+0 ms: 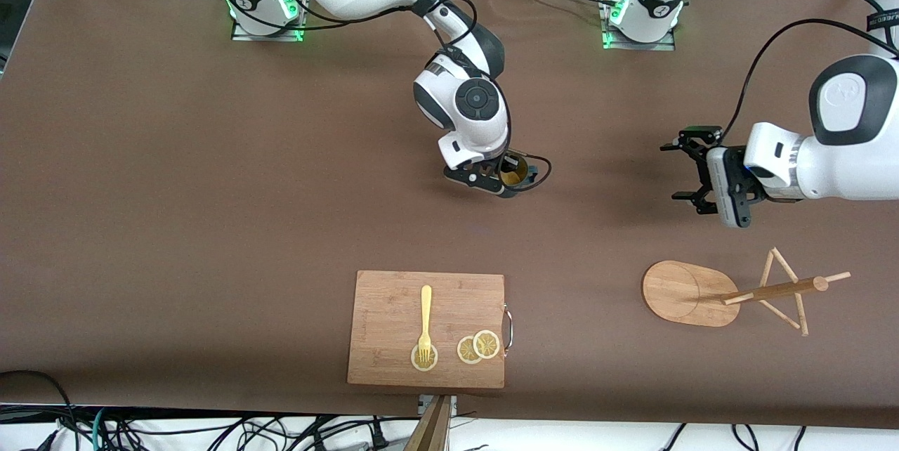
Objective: Pass cup and hang on rack
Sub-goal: 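Carry the mug toward the table middle while the left gripper approaches, then set the mug down and withdraw the right gripper while the left gripper nears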
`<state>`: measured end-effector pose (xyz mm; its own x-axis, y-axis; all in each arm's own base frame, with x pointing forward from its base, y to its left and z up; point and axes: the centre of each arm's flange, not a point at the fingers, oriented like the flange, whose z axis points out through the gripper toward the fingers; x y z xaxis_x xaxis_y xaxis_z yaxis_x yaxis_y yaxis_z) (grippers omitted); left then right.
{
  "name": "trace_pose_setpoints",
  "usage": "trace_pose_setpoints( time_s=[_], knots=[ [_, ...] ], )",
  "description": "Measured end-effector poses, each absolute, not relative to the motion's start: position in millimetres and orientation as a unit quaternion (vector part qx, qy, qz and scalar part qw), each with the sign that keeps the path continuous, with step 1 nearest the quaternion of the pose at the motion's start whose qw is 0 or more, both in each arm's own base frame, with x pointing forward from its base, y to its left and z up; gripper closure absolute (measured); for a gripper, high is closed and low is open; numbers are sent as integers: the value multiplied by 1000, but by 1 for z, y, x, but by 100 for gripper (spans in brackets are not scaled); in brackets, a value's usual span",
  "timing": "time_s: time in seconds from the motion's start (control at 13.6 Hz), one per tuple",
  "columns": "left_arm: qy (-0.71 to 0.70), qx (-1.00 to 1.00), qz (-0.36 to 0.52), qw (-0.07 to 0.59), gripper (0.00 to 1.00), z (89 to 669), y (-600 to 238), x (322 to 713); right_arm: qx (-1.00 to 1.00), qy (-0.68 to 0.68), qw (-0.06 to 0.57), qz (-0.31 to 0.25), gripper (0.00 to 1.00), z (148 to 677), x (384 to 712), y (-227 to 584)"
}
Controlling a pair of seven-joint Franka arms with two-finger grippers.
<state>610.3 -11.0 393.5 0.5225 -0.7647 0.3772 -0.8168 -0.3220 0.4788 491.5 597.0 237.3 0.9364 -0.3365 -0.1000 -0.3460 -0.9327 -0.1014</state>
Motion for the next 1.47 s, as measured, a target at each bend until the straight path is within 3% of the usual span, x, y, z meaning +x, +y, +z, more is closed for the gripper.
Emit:
trace_pose_setpoints(
  time_s=[0.37,0.44,0.88,1.25,1.47],
  knots=[
    [-477,766,164,398,0,285,43,562,-981,182,61,20,5,293,512,585],
    [-475,756,185,412,0,270,40,553,-981,185,60,13,0,315,521,576],
    [-461,708,320,428,0,182,-17,503,-982,183,43,4,0,418,607,443],
    [-475,663,368,447,0,120,-70,480,-997,74,0,21,0,468,647,321],
    [-488,640,388,448,0,104,-93,471,-999,24,-18,33,0,496,655,251]
  ],
)
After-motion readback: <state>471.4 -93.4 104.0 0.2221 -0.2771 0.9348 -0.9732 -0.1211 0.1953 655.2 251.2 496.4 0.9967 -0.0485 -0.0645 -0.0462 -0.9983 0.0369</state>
